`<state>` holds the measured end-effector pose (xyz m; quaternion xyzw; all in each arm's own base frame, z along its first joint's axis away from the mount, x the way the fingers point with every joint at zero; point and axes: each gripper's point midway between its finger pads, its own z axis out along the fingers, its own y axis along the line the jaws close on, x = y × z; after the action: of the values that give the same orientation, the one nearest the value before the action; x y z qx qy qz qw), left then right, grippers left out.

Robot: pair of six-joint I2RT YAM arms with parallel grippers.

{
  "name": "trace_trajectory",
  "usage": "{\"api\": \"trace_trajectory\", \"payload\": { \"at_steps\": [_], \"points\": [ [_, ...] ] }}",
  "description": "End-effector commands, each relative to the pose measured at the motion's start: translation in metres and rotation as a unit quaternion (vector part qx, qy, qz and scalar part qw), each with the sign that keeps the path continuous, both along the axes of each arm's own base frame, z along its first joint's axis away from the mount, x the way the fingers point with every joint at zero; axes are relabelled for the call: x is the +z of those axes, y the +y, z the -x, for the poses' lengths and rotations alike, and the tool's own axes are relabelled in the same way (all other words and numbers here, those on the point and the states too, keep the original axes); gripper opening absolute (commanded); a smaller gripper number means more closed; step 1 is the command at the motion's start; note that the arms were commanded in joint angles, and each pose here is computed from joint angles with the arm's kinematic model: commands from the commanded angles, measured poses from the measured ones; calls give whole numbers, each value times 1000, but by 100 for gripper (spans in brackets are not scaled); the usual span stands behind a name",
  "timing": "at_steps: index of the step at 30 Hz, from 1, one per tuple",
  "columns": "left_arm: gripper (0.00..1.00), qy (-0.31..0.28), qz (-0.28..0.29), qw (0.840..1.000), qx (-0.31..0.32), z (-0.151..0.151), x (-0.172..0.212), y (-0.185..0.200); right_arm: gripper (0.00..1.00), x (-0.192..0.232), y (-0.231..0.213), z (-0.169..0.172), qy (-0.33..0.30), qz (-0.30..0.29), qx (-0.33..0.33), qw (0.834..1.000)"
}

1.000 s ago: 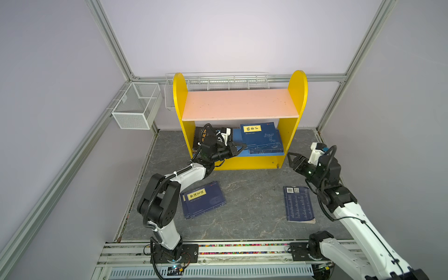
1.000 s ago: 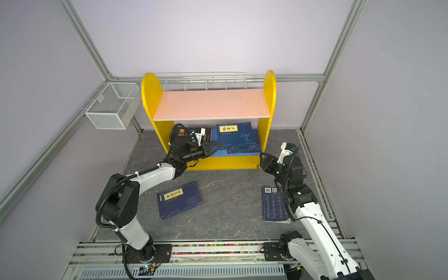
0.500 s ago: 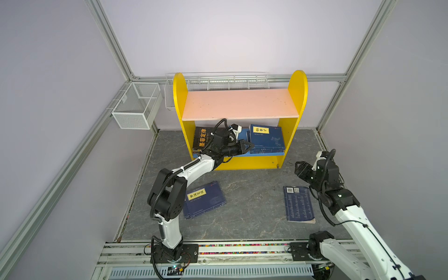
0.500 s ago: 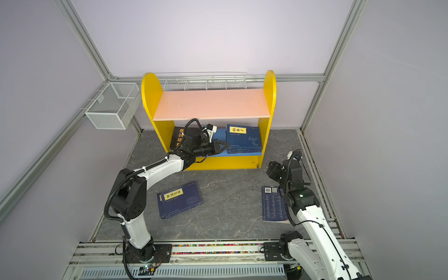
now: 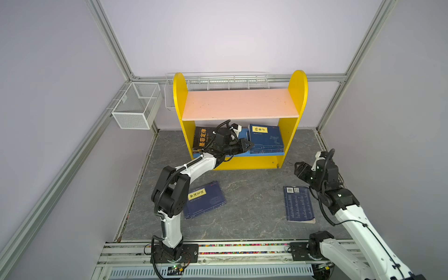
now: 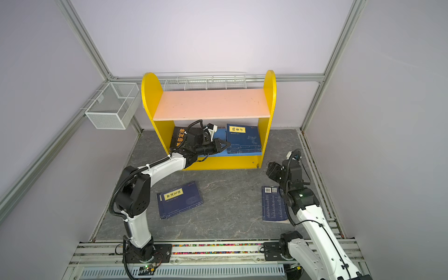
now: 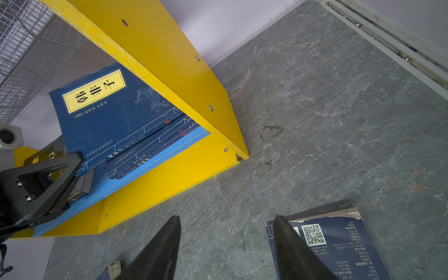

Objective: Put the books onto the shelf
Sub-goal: 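Lower the Hanfeizi book onto the Sunzi Bingfa book with the left gripper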

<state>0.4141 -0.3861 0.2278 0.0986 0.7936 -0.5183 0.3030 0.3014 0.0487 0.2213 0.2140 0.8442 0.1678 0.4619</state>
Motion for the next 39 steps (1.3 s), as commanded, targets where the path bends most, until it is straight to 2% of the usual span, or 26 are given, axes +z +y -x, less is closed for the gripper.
{"api": "trace_trajectory", "payload": {
  "at_steps": [1,15,16,18,20,26,29,32,36,39],
  "points": [
    [0,-11,13,1000,5,-6,13,-5,64,-9,0,1,11,7,4,1000],
    [0,4,-5,1000,-9,2,3,-15,65,-10,-9,0,15,6,-9,1000],
    [4,4,-9,1000,-7,2,3,-15,65,-11,-8,0,16,5,-8,1000],
    [20,-1,-19,1000,-1,2,4,-14,64,-11,-8,0,15,4,-7,1000],
    [29,-4,-31,1000,6,1,5,-13,65,-10,-8,0,14,3,-7,1000],
    [38,-5,-53,998,29,-4,8,-8,65,-11,-6,-1,15,2,-3,1000],
    [50,-3,-71,997,41,-7,9,-6,65,-10,-5,-2,14,0,-1,1000],
    [67,-8,-85,995,55,-11,12,-3,64,-11,-4,-2,14,-2,2,1000],
    [75,-17,-98,991,91,-18,19,6,64,-11,-3,-2,17,0,8,1000],
    [78,-25,-105,989,99,-19,23,8,65,-16,-3,-2,26,3,7,1000]
  ]
}}
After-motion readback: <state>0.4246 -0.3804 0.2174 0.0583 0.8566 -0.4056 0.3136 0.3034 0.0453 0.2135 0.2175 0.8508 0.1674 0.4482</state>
